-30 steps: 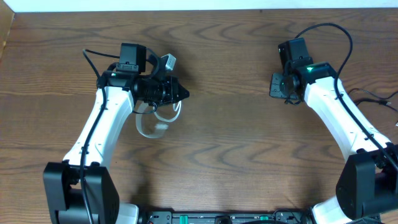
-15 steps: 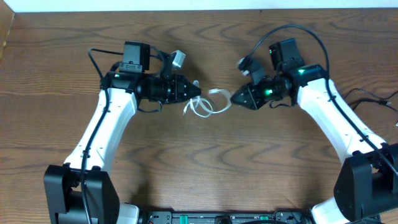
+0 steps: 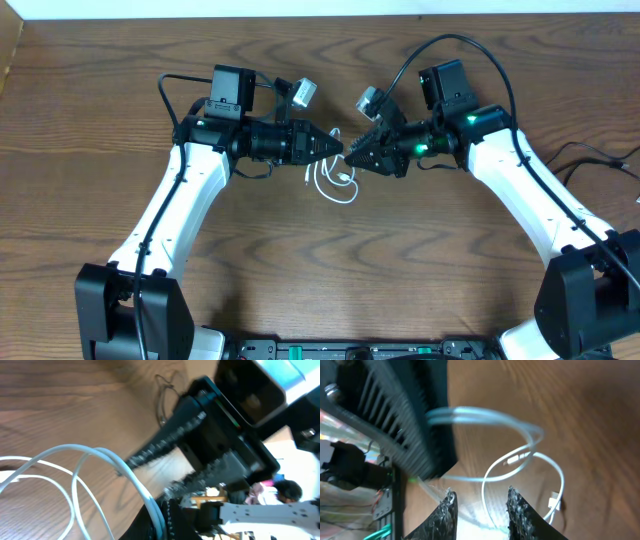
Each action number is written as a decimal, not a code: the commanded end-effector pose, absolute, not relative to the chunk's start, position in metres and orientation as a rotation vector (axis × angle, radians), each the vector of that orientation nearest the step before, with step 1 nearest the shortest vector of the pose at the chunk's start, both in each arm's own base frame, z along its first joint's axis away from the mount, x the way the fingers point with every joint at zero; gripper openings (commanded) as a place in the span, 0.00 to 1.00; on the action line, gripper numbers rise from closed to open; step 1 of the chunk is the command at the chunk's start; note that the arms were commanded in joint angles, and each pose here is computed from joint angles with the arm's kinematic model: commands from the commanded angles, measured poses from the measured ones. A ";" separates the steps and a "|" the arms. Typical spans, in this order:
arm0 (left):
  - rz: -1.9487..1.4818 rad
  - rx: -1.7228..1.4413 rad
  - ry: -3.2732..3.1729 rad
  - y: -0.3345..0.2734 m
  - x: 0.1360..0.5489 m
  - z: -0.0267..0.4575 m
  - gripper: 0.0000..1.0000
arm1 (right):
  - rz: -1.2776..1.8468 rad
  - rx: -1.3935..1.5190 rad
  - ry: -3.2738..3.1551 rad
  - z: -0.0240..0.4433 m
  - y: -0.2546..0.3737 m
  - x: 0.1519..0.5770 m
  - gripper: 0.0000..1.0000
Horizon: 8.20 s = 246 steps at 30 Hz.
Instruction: Untangle cables
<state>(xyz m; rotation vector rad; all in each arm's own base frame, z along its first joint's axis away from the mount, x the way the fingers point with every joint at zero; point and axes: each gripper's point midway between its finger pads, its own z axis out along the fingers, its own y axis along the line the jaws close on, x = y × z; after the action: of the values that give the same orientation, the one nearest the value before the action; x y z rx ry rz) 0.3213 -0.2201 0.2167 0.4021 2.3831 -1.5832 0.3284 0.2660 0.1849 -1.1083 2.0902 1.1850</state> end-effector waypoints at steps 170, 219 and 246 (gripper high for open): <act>-1.465 0.569 1.796 -0.200 0.335 0.374 0.08 | 0.106 -0.034 2.778 0.107 0.096 0.382 0.45; -1.071 0.156 2.166 -0.124 0.370 0.287 0.08 | -0.154 0.323 2.811 0.103 -0.016 0.376 0.44; -0.880 0.374 2.348 -0.218 0.347 0.234 0.08 | 1.210 -0.623 2.380 0.173 0.160 0.354 0.55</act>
<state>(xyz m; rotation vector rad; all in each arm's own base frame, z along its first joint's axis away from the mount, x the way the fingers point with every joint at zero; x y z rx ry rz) 0.3432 -0.2128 0.2409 0.3540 2.3393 -0.9249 0.3620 0.1397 0.1509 -0.5137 2.5173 1.0452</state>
